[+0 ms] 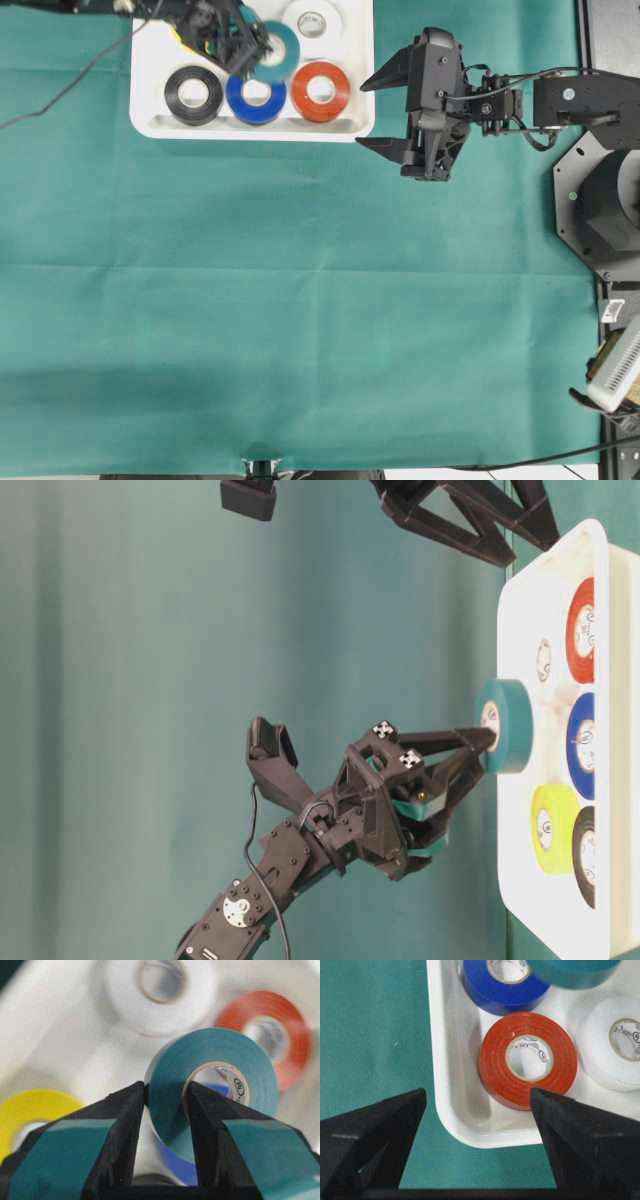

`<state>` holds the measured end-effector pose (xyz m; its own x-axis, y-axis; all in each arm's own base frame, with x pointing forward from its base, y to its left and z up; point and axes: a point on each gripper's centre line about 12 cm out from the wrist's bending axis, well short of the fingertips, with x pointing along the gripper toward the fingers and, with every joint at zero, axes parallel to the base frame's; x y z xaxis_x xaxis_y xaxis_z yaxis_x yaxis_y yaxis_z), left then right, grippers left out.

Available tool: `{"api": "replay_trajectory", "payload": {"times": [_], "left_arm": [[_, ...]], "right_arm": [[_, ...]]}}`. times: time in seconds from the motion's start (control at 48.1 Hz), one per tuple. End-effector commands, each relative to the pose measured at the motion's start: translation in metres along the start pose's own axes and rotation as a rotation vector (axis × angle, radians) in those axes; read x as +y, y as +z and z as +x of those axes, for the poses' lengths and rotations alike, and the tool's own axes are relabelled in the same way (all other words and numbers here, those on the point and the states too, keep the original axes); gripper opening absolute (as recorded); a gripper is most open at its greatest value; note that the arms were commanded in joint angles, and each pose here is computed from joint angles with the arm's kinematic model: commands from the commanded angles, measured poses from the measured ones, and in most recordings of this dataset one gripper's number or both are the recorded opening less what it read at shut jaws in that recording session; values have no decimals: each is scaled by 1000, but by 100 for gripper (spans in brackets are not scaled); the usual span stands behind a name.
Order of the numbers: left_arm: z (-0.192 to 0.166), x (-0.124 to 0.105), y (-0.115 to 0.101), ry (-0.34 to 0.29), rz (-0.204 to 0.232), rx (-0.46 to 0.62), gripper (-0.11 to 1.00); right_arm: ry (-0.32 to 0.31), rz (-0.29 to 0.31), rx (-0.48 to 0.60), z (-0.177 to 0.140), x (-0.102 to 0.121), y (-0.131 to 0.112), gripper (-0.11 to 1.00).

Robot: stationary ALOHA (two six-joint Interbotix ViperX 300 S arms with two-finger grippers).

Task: Put the tape alternately from left to right into the white case.
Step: 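Carry the teal roll into the tray and release it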

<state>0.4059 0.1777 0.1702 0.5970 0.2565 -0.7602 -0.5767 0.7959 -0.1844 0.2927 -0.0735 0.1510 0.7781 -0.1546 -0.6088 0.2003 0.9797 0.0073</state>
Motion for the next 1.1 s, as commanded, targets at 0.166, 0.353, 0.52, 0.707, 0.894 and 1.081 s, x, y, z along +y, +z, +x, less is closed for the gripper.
{"api": "replay_trajectory", "payload": {"times": [0.166, 0.353, 0.52, 0.707, 0.894, 1.081], "left_arm": [[-12, 13, 18, 8, 35, -83, 26], [-11, 23, 18, 16, 23, -112, 26], [-10, 26, 15, 18, 24, -122, 26], [-9, 27, 13, 20, 36, -116, 26], [-8, 24, 8, 18, 94, -106, 26], [-8, 16, 7, 9, 160, -110, 65]], "right_arm": [[4, -1, -31, -1, 1, 9, 84], [4, 1, -36, -2, 1, 10, 84], [4, -1, -34, -1, 1, 11, 84], [2, 1, -39, -1, 0, 12, 84], [4, -1, -40, -1, 1, 13, 84], [2, 1, -42, -2, 0, 13, 84]]}}
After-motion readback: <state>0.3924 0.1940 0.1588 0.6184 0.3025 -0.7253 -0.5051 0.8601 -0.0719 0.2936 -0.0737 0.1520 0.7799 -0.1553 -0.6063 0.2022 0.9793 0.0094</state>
